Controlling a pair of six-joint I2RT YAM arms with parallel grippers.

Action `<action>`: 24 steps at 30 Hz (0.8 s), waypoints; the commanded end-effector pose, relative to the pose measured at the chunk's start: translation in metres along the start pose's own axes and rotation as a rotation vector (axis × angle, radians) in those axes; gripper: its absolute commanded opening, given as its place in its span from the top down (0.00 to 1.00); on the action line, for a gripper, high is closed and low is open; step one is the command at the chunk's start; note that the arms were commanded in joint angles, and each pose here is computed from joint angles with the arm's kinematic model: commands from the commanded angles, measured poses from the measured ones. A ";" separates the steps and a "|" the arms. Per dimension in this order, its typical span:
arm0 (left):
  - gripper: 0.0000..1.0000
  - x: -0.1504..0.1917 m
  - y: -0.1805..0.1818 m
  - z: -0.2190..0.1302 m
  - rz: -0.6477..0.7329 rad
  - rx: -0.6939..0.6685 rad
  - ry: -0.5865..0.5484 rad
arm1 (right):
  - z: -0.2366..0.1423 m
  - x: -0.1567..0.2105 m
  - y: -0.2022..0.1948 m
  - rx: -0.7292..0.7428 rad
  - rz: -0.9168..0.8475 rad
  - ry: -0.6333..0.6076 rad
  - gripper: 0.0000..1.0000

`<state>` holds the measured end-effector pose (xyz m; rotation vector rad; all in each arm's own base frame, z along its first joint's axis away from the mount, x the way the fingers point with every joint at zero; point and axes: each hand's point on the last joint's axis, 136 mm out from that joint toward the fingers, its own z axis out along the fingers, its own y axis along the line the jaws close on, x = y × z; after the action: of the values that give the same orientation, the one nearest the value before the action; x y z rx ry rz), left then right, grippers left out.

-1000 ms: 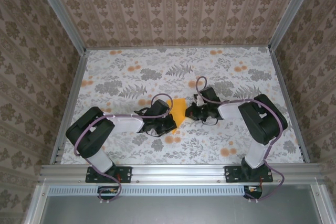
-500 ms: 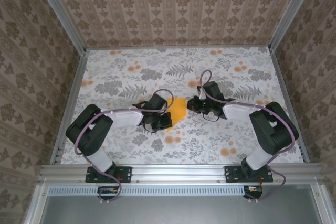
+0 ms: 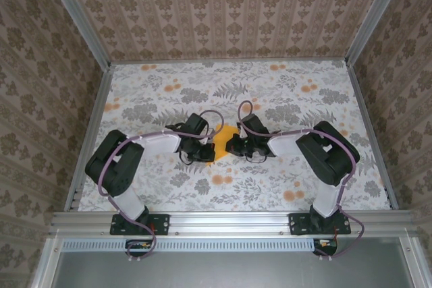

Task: Fold a paper plane with a square sheet of paper (pick it up from the middle)
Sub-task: Third fold the triangle at the center of the table.

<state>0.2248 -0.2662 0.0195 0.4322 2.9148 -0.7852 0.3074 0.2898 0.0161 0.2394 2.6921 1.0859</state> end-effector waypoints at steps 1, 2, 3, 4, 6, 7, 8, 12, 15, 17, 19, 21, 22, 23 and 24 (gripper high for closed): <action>1.00 0.001 0.000 -0.011 -0.044 -0.001 -0.023 | 0.004 -0.001 -0.016 0.060 0.079 -0.026 0.97; 1.00 -0.005 -0.005 -0.015 -0.078 0.015 -0.060 | 0.003 0.001 -0.020 0.077 0.101 -0.031 0.98; 1.00 -0.008 -0.007 -0.018 -0.135 0.021 -0.089 | 0.002 0.003 -0.023 0.088 0.117 -0.035 0.98; 1.00 -0.012 -0.010 -0.022 -0.183 0.031 -0.127 | 0.002 0.004 -0.025 0.095 0.133 -0.042 0.98; 0.98 -0.018 -0.015 -0.027 -0.265 0.034 -0.211 | 0.000 0.008 -0.029 0.116 0.166 -0.055 0.97; 0.97 -0.020 -0.016 -0.029 -0.308 0.032 -0.254 | -0.001 0.009 -0.030 0.123 0.182 -0.064 0.97; 0.97 -0.022 -0.020 -0.031 -0.341 0.040 -0.292 | -0.002 0.011 -0.032 0.130 0.204 -0.071 0.98; 0.96 -0.021 -0.026 -0.026 -0.458 0.043 -0.381 | -0.001 0.016 -0.039 0.136 0.294 -0.118 1.00; 1.00 -0.019 -0.023 -0.018 -0.503 0.008 -0.432 | 0.001 0.020 -0.043 0.142 0.337 -0.128 1.00; 1.00 -0.019 -0.018 -0.015 -0.533 0.000 -0.468 | -0.001 0.021 -0.045 0.145 0.354 -0.140 1.00; 1.00 -0.020 -0.016 -0.012 -0.544 -0.005 -0.493 | -0.003 0.021 -0.045 0.143 0.361 -0.148 1.00; 1.00 -0.024 -0.015 -0.010 -0.542 0.000 -0.513 | -0.004 0.020 -0.044 0.143 0.356 -0.149 1.00; 1.00 -0.026 -0.015 -0.009 -0.541 0.006 -0.523 | -0.004 0.020 -0.044 0.145 0.354 -0.149 1.00; 1.00 -0.029 -0.015 -0.008 -0.534 0.011 -0.532 | -0.003 0.020 -0.043 0.142 0.355 -0.146 1.00; 1.00 -0.030 -0.016 -0.007 -0.529 0.015 -0.538 | -0.003 0.021 -0.043 0.137 0.356 -0.141 1.00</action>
<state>0.2349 -0.2805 0.0335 -0.4302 2.6022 -0.7879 0.3032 0.2847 0.0149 0.7031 2.5734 1.0853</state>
